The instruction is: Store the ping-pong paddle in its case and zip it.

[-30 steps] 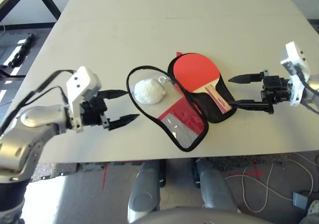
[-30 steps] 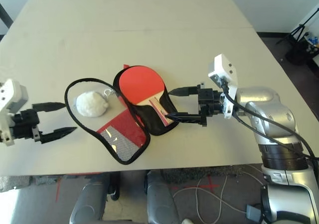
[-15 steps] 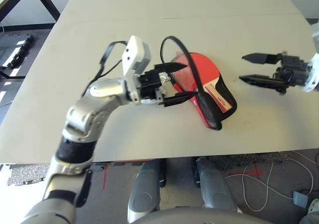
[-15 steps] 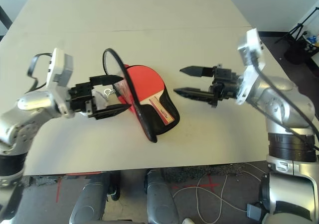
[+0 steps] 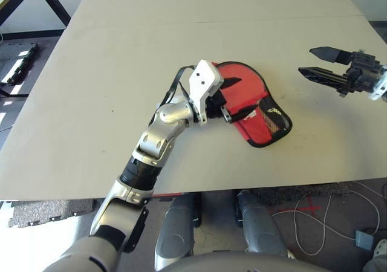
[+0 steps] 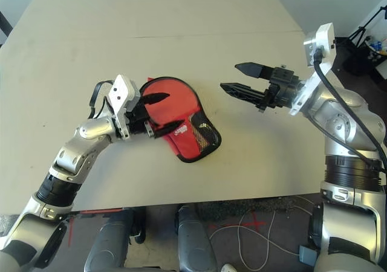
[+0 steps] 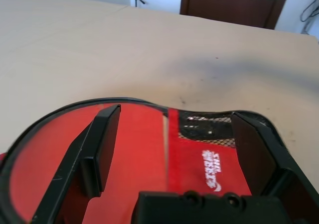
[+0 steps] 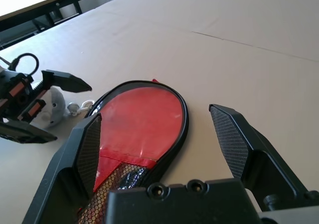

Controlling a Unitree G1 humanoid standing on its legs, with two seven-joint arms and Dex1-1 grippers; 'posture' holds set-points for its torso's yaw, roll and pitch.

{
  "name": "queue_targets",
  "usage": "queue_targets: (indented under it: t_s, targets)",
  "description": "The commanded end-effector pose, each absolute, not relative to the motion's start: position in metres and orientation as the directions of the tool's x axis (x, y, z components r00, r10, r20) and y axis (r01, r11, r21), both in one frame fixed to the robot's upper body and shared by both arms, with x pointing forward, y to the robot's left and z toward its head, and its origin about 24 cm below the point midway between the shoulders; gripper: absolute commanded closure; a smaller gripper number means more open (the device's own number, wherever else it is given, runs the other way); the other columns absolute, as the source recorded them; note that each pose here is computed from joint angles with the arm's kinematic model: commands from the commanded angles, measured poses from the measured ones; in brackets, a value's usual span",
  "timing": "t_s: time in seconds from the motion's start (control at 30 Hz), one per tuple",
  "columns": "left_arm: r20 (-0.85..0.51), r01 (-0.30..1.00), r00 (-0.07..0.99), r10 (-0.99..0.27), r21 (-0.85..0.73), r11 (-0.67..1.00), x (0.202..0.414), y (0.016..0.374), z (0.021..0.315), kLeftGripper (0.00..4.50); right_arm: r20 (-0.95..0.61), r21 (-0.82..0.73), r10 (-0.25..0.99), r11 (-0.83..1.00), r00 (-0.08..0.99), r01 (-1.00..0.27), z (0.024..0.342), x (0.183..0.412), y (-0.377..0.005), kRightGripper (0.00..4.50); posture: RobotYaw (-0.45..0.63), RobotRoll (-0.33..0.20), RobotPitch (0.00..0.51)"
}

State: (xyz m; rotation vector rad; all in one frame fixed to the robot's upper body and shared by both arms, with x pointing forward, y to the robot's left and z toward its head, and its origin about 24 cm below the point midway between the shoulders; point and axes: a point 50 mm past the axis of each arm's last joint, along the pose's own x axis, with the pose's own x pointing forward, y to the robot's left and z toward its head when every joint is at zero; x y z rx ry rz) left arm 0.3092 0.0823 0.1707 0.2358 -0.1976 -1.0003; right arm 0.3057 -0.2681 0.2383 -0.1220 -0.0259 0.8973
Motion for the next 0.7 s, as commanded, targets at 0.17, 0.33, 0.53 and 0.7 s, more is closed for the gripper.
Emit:
queue_targets:
  t_s: [0.17,0.33,0.53,0.7]
  targets:
    - [0.081,0.822,0.488,-0.869,0.292,0.489,0.296,0.098,0.189,0.0,-0.215,0.069,0.743,0.659,0.634,-0.749,0.204,0.308,-0.28,0.05,0.0,0.0,0.245]
    - [0.02,0.837,0.46,-0.888,0.323,0.441,0.283,0.112,0.193,0.0,-0.274,0.164,0.762,0.639,0.587,-0.752,0.181,0.3,-0.273,0.05,0.02,0.0,0.246]
    - [-0.048,0.86,0.413,-0.91,0.349,0.372,0.27,0.129,0.203,0.0,-0.3,0.237,0.784,0.613,0.544,-0.754,0.165,0.293,-0.258,0.05,0.03,0.0,0.25]
    - [-0.095,0.878,0.374,-0.923,0.356,0.319,0.264,0.133,0.209,0.0,-0.311,0.279,0.79,0.607,0.528,-0.744,0.153,0.292,-0.247,0.05,0.03,0.0,0.252]
